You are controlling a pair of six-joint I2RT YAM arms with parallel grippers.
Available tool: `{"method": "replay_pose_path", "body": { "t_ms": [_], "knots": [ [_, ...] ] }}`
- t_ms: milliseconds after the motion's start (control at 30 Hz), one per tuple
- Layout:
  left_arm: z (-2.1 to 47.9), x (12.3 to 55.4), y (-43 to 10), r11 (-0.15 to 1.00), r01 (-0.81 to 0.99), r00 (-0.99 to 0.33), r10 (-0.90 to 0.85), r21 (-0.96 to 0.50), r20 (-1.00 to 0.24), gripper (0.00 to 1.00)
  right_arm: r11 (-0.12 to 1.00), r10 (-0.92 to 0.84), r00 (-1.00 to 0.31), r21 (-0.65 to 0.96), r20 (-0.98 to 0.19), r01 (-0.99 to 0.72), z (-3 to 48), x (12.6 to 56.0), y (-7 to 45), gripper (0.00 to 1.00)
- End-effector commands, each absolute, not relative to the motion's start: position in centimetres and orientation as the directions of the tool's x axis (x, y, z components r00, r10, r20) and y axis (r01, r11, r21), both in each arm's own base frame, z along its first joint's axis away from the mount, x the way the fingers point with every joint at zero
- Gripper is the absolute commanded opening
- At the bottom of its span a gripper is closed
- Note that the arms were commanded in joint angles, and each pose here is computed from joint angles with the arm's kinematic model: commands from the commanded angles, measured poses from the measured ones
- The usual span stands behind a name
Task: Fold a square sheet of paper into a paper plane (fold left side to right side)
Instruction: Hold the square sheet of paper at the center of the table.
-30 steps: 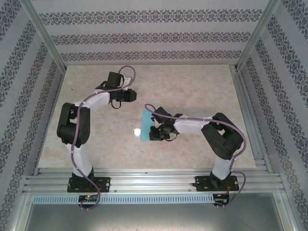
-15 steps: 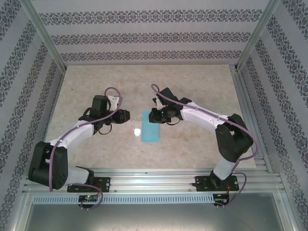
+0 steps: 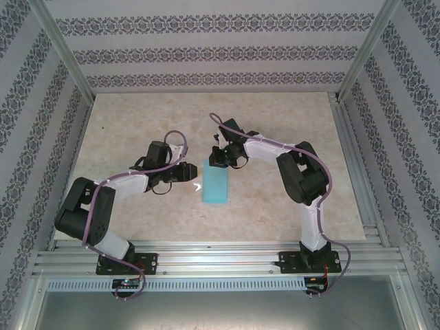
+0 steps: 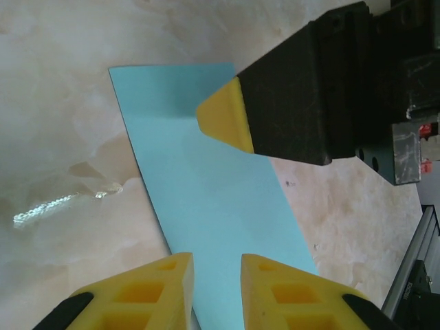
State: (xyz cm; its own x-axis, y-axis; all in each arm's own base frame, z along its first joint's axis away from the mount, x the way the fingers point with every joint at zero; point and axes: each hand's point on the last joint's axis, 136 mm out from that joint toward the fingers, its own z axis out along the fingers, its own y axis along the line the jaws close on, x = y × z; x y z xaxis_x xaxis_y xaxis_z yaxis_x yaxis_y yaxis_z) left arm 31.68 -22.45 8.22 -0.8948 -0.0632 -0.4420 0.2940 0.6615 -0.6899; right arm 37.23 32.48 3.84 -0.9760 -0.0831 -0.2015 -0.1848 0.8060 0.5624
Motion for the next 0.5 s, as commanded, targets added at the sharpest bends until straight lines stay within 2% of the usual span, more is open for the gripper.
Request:
{"method": "replay_pose_path", "body": {
  "t_ms": [0,467],
  "knots": [
    [9.7,32.8,-24.2,0.627,0.358,-0.869,-0.047,-0.692,-0.492,0.24,0.779,-0.095,-0.966,0.586,-0.239,-0.221,4.3,39.0,33.2,0.06],
    [7.2,33.3,-26.9,0.625,0.377,-0.885,0.028,-0.683,-0.464,0.24,0.804,-0.113,-0.978,0.562,-0.177,-0.195,1.0,38.9,32.5,0.06]
  ]
}}
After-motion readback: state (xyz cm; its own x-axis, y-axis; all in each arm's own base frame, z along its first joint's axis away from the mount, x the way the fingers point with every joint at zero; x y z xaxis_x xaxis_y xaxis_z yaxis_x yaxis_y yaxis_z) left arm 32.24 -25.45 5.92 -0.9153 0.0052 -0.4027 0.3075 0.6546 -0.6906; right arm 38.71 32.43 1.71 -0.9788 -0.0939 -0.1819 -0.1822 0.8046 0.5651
